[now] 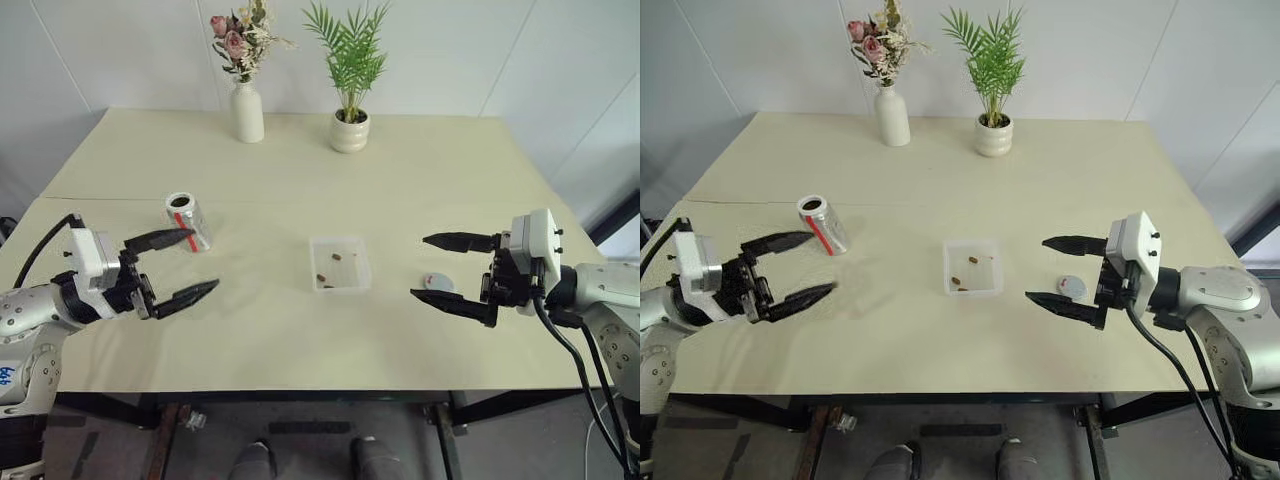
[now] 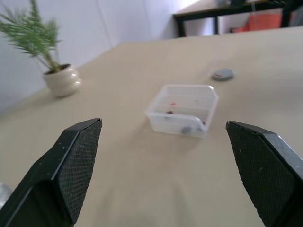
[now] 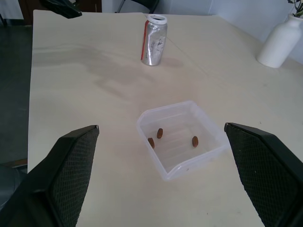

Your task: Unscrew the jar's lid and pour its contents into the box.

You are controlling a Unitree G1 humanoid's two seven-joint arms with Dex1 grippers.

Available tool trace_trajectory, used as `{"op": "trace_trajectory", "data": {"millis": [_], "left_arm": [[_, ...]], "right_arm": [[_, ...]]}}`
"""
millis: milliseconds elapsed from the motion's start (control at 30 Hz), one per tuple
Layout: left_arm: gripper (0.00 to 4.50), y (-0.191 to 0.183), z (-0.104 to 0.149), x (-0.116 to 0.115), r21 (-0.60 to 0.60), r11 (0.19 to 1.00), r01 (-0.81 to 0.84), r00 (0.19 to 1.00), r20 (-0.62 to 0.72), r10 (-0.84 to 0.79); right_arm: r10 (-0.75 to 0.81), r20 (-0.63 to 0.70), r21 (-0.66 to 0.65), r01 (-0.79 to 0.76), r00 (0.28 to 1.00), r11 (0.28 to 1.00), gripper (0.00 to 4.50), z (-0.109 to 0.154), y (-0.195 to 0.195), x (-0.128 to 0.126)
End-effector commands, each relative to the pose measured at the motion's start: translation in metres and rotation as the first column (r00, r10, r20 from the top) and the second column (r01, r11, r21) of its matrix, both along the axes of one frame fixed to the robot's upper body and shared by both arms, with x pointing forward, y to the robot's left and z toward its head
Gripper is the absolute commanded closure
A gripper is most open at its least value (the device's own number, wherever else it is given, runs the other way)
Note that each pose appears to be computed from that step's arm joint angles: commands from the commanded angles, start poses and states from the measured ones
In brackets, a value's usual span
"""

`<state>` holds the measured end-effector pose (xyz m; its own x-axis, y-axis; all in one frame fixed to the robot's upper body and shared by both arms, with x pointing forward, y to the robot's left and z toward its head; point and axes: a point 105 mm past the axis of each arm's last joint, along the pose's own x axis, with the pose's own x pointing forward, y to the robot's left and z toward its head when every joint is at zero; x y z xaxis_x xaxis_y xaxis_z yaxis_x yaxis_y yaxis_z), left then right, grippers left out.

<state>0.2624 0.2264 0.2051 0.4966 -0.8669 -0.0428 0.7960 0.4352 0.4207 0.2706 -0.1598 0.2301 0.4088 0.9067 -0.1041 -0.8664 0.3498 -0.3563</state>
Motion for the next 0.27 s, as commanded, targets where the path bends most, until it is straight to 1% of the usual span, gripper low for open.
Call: {"op": "trace_trajectory", "data": {"millis": [33,133,267], "left_arm": [[0.01,0.003,-0.003,-0.01,0.054,0.998,0.022,1.0,0.013,-0.022],[0.01,0.004,-0.009,-0.014,0.074,0.997,0.018,1.0,0.007,-0.018],[0.01,0.0,-0.006,-0.012,0.056,0.998,0.014,1.0,0.022,-0.015]], "right_arm": [[0.011,0.048,-0.019,-0.01,0.999,1.0,0.0,0.005,-0.003,-0.001],[-0.004,0.043,0.009,0.004,0.999,1.0,0.0,0.001,-0.006,0.002],[-0.009,0.031,0.003,0.009,0.999,1.0,0.0,-0.006,-0.009,0.005]]}}
